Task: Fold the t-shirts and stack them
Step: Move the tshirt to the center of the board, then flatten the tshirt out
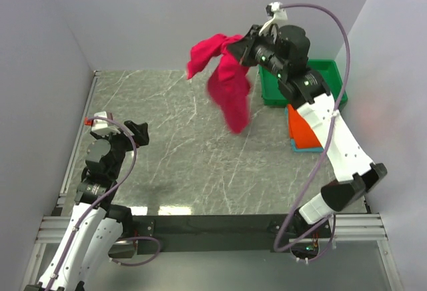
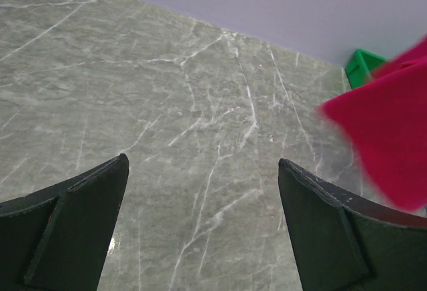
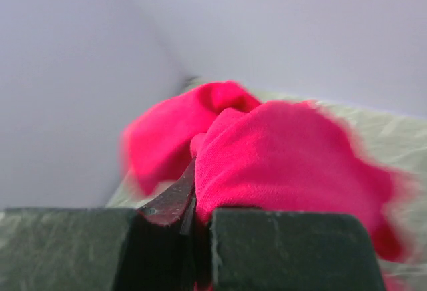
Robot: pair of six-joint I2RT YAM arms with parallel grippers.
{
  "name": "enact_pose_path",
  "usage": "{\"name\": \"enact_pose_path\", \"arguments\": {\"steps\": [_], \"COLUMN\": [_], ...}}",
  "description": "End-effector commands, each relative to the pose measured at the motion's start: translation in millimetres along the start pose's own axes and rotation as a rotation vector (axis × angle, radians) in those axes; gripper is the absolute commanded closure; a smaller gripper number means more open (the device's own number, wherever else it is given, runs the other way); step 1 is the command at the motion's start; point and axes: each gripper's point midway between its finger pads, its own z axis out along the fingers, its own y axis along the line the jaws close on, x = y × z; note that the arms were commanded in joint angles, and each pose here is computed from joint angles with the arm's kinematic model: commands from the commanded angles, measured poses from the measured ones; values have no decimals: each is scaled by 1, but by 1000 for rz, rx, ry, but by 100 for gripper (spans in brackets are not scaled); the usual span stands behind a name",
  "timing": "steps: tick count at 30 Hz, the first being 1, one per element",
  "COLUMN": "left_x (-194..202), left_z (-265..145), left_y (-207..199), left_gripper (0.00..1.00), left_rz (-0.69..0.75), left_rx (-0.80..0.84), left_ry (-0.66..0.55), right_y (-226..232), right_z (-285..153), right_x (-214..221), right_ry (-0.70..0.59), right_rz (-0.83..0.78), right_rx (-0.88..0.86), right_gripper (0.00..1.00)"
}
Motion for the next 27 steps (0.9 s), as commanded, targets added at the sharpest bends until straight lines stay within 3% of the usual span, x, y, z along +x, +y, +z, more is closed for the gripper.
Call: {"name": "enact_pose_path", "arguments": {"steps": [1,5,6,9,10,11,13,15,21,27], "left_x": [-7,-1,3,12,15,22,29,41,77,118], "left_z": [-3,-6,-6,-3,-3,0,1,6,2,-12], "left_y": [-15,-27,-30,-34,-39,-40,-48,-50,-60,-65], "left_gripper": [1,1,1,1,1,0,1,0,1,1], "left_rz": [8,9,8,2,-1,-3,-6,-11,-113,-219], "left_rx": [84,156,175,200,225,232,273,277,242,145], "left_ry": [-23,-5,8,49,68,100,148,214,394,513], "right_y": [35,20,-1,-64,-89,-116,-144,-163,-144,-114], "right_z": [-13,-12,-11,-8,-11,-18,-30,-47,-78,-85], "right_x": [12,47,78,143,156,191,216,240,267,289], "right_ry": [13,36,83,184,207,296,353,425,509,567], "right_rz": [69,121,133,154,175,183,191,162,68,5], "right_rx": [-124,-64,0,236,323,417,519,579,436,261], "right_gripper": [100,99,97,73,56,48,28,25,19,28]}}
